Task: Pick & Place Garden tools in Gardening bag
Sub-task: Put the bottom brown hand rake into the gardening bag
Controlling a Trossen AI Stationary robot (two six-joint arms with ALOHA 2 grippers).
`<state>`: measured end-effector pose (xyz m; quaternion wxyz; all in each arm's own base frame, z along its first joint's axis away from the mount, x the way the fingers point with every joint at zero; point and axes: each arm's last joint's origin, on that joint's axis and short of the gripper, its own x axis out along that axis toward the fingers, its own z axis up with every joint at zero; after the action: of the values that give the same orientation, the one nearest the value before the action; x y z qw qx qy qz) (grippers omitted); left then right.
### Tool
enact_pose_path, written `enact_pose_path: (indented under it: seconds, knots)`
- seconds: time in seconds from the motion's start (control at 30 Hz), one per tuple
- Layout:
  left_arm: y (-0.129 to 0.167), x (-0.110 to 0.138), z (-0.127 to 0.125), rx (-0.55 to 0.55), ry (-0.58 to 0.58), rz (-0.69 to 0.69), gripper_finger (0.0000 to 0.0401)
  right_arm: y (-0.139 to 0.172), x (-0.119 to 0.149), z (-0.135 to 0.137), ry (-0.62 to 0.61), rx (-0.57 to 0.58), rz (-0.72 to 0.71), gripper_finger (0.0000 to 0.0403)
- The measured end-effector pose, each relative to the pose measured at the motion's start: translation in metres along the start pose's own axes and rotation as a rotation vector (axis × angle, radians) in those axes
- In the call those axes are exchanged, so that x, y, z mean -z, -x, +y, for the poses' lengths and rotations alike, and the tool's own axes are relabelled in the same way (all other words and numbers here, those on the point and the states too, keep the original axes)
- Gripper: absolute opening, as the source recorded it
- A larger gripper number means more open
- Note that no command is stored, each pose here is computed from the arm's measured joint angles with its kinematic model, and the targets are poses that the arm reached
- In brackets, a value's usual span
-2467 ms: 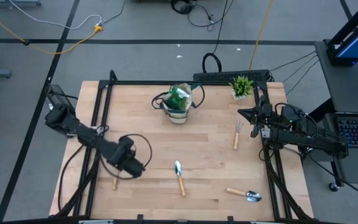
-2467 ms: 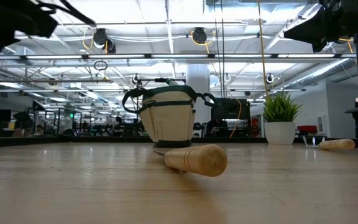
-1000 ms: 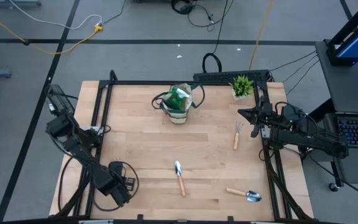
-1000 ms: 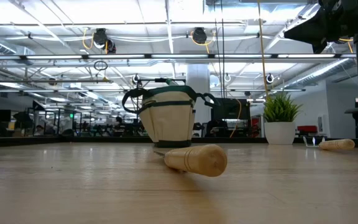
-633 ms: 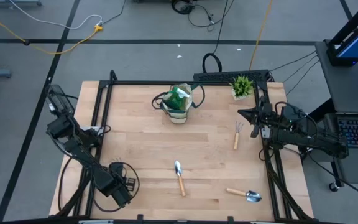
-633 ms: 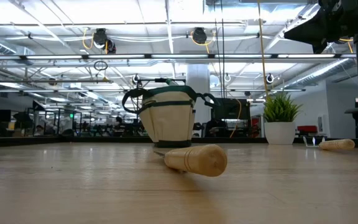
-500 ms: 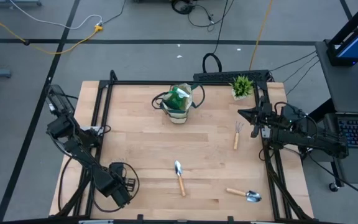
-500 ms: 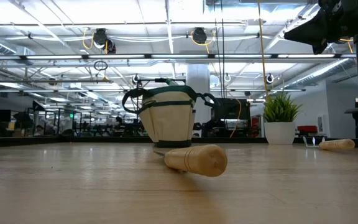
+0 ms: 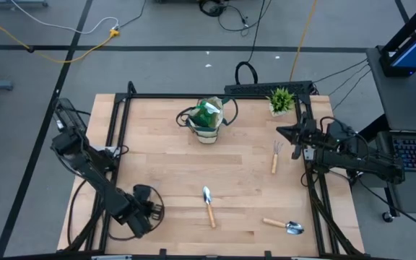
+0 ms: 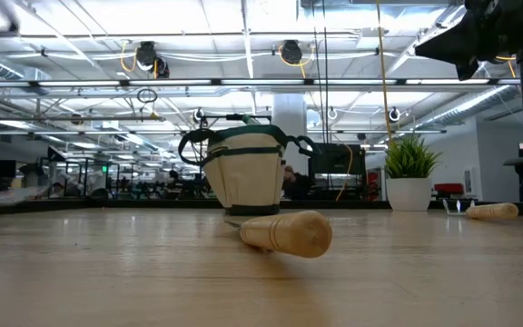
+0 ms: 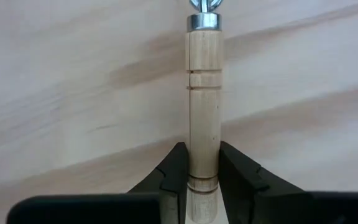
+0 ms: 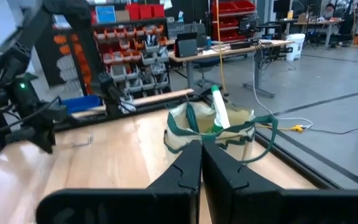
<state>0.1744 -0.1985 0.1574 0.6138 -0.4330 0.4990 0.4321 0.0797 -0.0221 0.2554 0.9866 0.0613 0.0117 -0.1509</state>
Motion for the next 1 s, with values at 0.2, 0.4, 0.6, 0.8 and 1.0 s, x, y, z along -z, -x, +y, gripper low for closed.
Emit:
enact_pose_path:
  seconds: [0.2, 0.4, 0.6, 0.8, 1.0]
  knots:
    - [0.024, -0.022, -0.006, 0.144, -0.062, -0.083, 0.0065, 0.000, -0.008, 0.001, -0.083, -0.013, -0.080, 0.0004]
    - [0.055, -0.050, -0.020, 0.362, -0.188, -0.272, 0.0065, 0.001, -0.012, 0.001, -0.084, -0.020, -0.121, 0.0004]
    - [0.082, -0.075, -0.036, 0.553, -0.304, -0.397, 0.0065, -0.002, -0.011, 0.001, -0.083, -0.017, -0.105, 0.0004]
    - [0.103, -0.094, -0.055, 0.735, -0.433, -0.491, 0.0065, -0.007, -0.009, 0.001, -0.081, -0.012, -0.072, 0.0004]
    - [0.122, -0.115, -0.074, 0.932, -0.560, -0.569, 0.0065, -0.013, -0.006, 0.001, -0.080, -0.006, -0.036, 0.0004]
